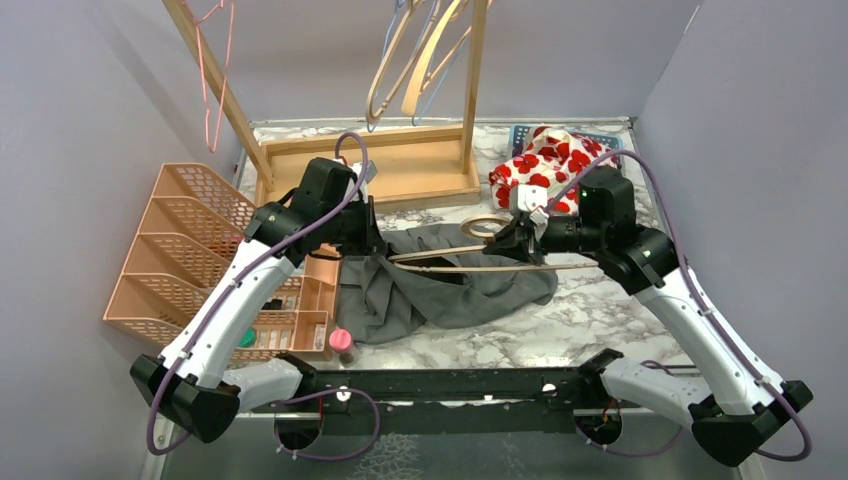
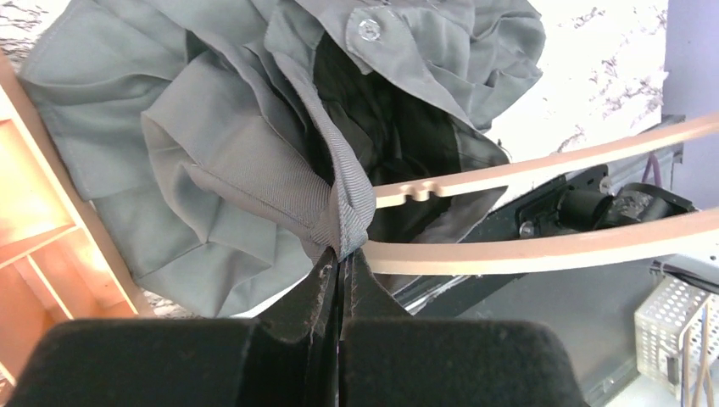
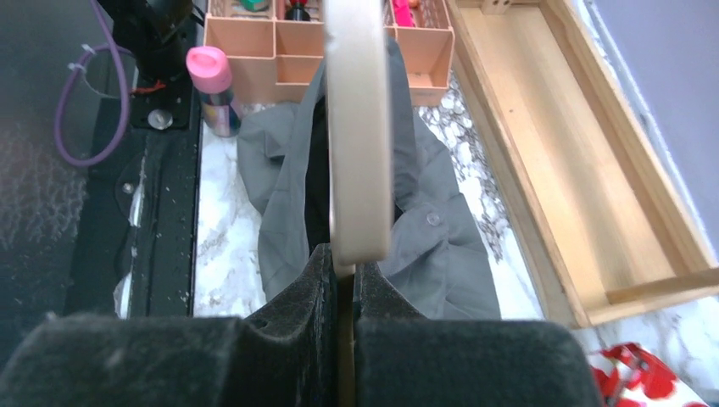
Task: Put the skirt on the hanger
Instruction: Hang the skirt on the hanger.
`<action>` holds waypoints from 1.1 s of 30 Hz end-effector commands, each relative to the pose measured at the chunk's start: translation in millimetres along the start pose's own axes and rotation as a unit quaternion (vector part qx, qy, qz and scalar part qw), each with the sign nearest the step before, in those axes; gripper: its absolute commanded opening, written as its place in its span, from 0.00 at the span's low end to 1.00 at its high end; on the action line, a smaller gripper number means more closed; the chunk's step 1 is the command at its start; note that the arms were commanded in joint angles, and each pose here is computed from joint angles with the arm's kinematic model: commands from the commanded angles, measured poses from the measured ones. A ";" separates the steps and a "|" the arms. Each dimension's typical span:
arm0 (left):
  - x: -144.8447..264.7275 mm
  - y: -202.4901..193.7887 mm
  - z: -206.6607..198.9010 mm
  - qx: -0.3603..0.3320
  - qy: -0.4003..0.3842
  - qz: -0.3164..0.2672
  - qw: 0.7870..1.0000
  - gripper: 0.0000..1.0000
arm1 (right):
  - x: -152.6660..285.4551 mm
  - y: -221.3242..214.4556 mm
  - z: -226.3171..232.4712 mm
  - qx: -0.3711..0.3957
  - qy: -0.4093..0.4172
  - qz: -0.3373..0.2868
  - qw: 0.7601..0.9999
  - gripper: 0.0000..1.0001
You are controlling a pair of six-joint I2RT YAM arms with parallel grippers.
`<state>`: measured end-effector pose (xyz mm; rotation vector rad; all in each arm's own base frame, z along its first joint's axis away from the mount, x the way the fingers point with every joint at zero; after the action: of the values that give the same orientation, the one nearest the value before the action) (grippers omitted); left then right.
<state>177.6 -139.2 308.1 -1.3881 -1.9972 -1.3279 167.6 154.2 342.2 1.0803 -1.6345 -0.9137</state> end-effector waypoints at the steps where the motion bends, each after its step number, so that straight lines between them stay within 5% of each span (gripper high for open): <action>1: 6.9 -0.9 -11.3 -0.004 -0.056 0.010 0.998 0.00 | -21.7 -1.2 -8.1 -0.028 0.029 -0.050 0.998 0.01; 11: -6.1 -8.2 -19.7 0.022 -0.122 0.033 0.992 0.00 | -61.1 -29.1 -2.5 -0.066 0.052 -0.080 0.993 0.01; 22: 2.9 -7.2 -20.3 0.014 -0.112 0.010 0.994 0.00 | -38.4 -25.7 -15.4 -0.042 -0.128 -0.061 0.989 0.01; 33: 7.0 -0.2 -37.5 0.027 -0.176 0.011 0.984 0.00 | -55.0 -24.0 8.2 -0.047 0.021 -0.144 0.988 0.01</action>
<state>169.2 -156.7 316.2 -1.5919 -2.1167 -1.1451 175.2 184.1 298.9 1.1310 -1.5303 -1.1566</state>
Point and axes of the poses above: each gripper's point midway between its finger pads, its own x axis back along the fingers, its own z axis along the line the jaws close on, y = z × x, the point moved 9 cm from there along x, back along the fingers, and after that the axes turned 4 degrees about x, right-handed, at the moved point
